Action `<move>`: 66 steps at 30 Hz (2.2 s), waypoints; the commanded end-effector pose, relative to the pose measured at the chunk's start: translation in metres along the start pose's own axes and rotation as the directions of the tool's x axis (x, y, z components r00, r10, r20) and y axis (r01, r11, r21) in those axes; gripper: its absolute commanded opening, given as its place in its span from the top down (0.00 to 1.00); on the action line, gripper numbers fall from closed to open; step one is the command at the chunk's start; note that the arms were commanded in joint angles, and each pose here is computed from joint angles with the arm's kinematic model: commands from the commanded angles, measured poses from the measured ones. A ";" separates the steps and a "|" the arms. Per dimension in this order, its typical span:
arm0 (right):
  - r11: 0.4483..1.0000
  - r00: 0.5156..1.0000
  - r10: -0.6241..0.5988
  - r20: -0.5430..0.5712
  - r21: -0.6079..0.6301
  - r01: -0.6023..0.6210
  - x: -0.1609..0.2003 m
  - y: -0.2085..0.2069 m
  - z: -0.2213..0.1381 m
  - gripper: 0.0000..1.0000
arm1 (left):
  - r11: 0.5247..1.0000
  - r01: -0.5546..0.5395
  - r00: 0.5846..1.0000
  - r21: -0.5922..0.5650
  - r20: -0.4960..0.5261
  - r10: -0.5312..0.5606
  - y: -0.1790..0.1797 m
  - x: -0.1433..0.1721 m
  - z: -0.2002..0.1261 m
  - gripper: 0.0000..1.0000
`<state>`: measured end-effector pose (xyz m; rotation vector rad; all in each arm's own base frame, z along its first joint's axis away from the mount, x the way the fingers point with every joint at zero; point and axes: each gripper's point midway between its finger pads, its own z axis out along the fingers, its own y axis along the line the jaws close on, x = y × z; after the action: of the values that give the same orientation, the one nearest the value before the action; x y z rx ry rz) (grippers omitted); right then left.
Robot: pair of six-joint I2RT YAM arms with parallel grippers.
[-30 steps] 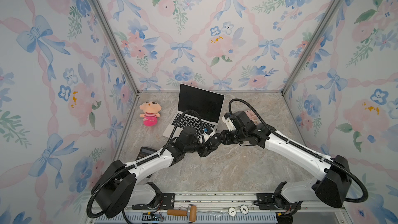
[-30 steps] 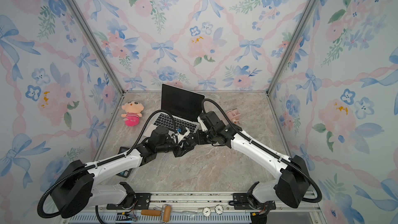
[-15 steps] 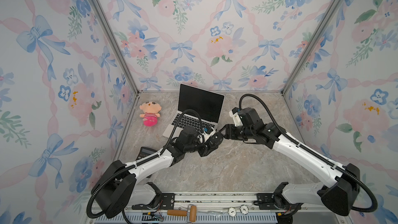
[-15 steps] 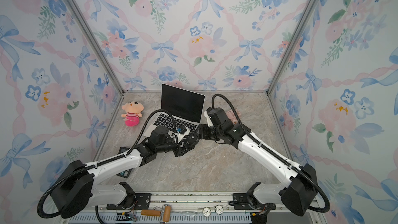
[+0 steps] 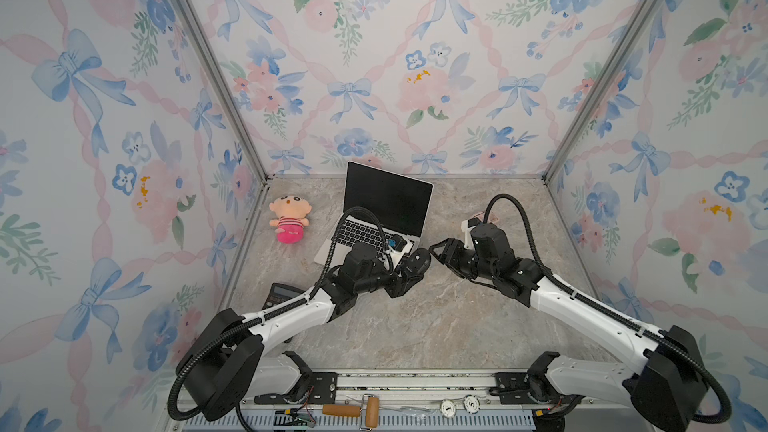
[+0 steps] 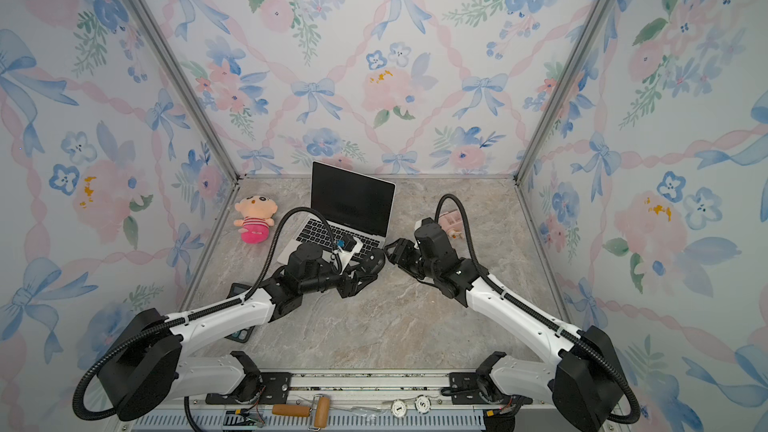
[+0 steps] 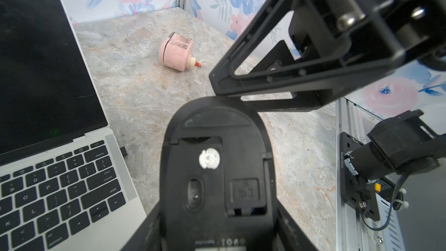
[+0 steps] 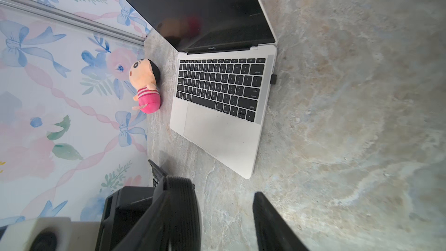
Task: Insert the wireless mouse receiver into the laptop
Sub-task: Close the lid on the mouse.
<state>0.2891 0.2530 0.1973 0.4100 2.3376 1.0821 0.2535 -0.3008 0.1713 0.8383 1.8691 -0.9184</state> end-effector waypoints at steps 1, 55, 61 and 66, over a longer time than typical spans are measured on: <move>0.997 0.999 0.042 0.033 -0.072 -0.040 -0.007 0.014 0.005 0.46 | 1.000 0.019 0.999 0.008 0.049 -0.019 -0.004 -0.011 -0.001 1.00; 0.997 0.995 -0.077 -0.057 -0.037 0.074 0.041 0.023 0.015 0.42 | 0.994 0.100 0.985 0.051 0.134 -0.106 -0.013 -0.039 0.005 1.00; 0.995 0.994 -0.093 -0.062 -0.026 0.092 0.041 0.022 0.018 0.64 | 0.993 0.098 0.987 0.058 0.123 -0.104 -0.013 -0.035 0.005 1.00; 0.989 0.988 -0.144 -0.051 0.005 0.145 0.035 0.023 0.013 0.72 | 0.996 0.082 0.989 0.045 0.123 -0.087 -0.012 -0.029 -0.001 0.62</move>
<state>0.2681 0.2952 0.1943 0.2512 2.3566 1.0944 0.2568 -0.3132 0.1846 0.6962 1.8698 -1.0358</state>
